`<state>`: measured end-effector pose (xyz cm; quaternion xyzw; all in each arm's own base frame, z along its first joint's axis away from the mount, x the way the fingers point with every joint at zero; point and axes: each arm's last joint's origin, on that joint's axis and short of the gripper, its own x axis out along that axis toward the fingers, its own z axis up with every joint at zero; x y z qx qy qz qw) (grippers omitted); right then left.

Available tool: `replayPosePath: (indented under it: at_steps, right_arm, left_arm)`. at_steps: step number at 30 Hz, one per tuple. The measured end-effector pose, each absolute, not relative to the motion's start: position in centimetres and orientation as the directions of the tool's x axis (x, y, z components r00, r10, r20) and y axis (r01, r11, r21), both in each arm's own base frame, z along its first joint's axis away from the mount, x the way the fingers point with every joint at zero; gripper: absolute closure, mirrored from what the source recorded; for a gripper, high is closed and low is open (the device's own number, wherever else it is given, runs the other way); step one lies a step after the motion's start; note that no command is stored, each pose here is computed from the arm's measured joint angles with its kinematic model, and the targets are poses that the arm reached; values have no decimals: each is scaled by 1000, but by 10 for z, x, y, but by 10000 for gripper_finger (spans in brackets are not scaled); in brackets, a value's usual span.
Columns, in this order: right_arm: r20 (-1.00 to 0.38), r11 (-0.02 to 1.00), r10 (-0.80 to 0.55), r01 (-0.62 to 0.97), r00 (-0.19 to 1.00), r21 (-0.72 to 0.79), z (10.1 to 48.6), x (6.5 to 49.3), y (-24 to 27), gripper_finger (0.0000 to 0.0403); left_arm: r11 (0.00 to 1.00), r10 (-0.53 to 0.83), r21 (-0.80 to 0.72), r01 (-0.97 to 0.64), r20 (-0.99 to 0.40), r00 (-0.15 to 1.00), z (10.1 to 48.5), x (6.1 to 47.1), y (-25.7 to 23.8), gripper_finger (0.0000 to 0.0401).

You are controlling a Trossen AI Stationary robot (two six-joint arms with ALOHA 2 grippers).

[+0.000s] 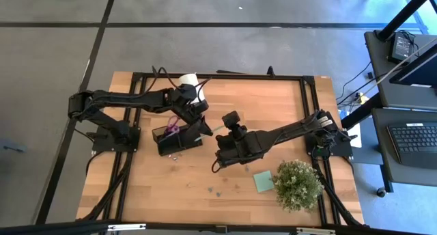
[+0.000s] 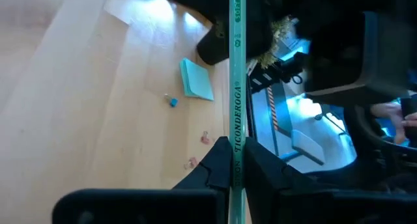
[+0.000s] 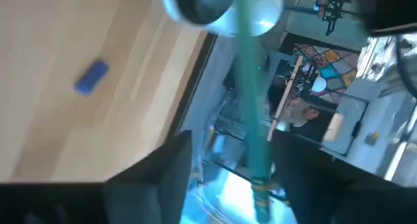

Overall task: Pick and place office supplies into organizer
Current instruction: Put the green pencil into the black desk organizer

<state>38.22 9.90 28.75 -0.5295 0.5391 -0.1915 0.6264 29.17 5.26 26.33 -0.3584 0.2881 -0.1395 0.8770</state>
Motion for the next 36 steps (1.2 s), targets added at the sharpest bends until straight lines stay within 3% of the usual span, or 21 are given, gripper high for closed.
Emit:
replayPosePath:
  at_steps: [3,8,11,16,20,24,30,36]
  right_arm:
    - [-519,451,-777,-260,357,-854,303,380,103,169]
    - [-702,706,-607,-154,372,-691,341,373,106,158]
    - [-736,783,-552,-59,392,-620,365,367,105,158]
    - [-725,826,-521,50,451,-562,395,359,101,157]
    - [-786,893,-389,-13,481,-450,407,353,94,157]
    - [-809,942,-286,-7,513,-337,420,347,76,157]
    - [-725,934,-263,-19,636,-356,432,360,62,157]
    - [-699,924,-267,-31,664,-382,435,363,58,157]
  left_arm:
    - [722,-441,-690,45,-410,798,263,291,56,383]
    - [760,-417,-647,59,-415,809,262,289,64,383]
    - [799,-413,-593,102,-417,810,262,289,65,383]
    - [886,-366,-434,162,-442,819,261,291,59,383]
    - [944,-289,-267,192,-393,873,266,290,48,384]
    - [940,-305,-244,238,-292,906,274,277,43,384]
    - [948,-223,-285,144,-269,937,273,248,36,384]
    - [973,-117,-223,63,-238,964,278,236,28,384]
